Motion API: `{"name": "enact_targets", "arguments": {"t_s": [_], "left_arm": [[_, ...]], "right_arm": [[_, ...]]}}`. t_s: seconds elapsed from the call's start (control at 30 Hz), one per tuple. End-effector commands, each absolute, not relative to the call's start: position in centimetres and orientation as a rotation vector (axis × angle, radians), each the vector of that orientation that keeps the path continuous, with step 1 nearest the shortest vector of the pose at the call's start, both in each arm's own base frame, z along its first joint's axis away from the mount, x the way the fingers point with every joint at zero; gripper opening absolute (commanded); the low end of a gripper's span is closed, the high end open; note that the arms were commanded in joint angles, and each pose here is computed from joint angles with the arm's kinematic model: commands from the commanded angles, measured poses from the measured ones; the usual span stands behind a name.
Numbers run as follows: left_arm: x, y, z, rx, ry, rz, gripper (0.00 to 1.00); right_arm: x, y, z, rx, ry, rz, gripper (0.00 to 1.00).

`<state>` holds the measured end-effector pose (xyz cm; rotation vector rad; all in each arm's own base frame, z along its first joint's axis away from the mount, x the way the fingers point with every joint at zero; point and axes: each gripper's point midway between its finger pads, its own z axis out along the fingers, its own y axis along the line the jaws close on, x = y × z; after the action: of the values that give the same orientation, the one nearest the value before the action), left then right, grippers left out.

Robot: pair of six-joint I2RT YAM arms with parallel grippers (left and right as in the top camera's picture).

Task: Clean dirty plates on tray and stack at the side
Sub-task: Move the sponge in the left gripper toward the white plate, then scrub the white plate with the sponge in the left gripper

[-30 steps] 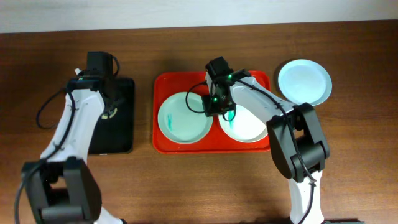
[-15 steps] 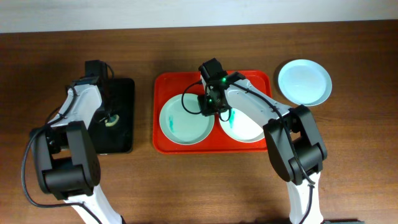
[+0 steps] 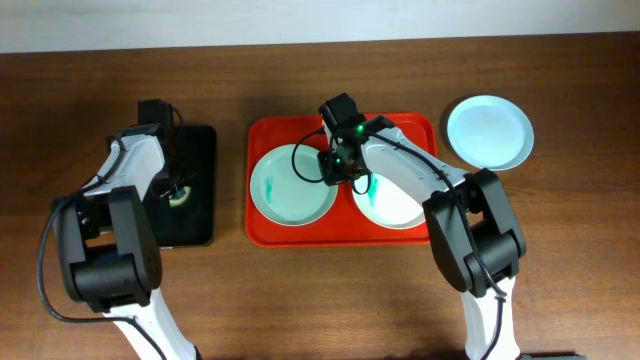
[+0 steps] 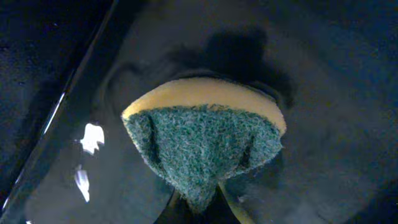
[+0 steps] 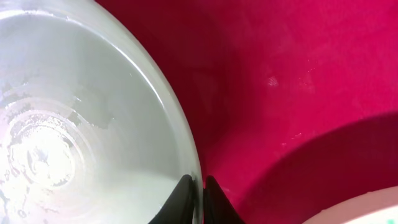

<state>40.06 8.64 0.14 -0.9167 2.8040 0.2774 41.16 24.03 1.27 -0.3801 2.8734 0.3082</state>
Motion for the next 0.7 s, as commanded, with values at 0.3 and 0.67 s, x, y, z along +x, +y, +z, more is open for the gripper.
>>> {"name": "enact_targets", "arguments": {"t_s": [0.3, 0.67], "left_arm": [[40.8, 6.2, 9.1, -0.786, 2.748, 0.04, 0.0], [39.1, -5.5, 10.3, -0.376, 2.886, -0.332, 0.0]], "right_arm": [[40.8, 24.3, 1.0, -0.38, 2.883, 0.316, 0.09], [40.4, 24.8, 1.0, -0.349, 2.899, 0.366, 0.05]]}}
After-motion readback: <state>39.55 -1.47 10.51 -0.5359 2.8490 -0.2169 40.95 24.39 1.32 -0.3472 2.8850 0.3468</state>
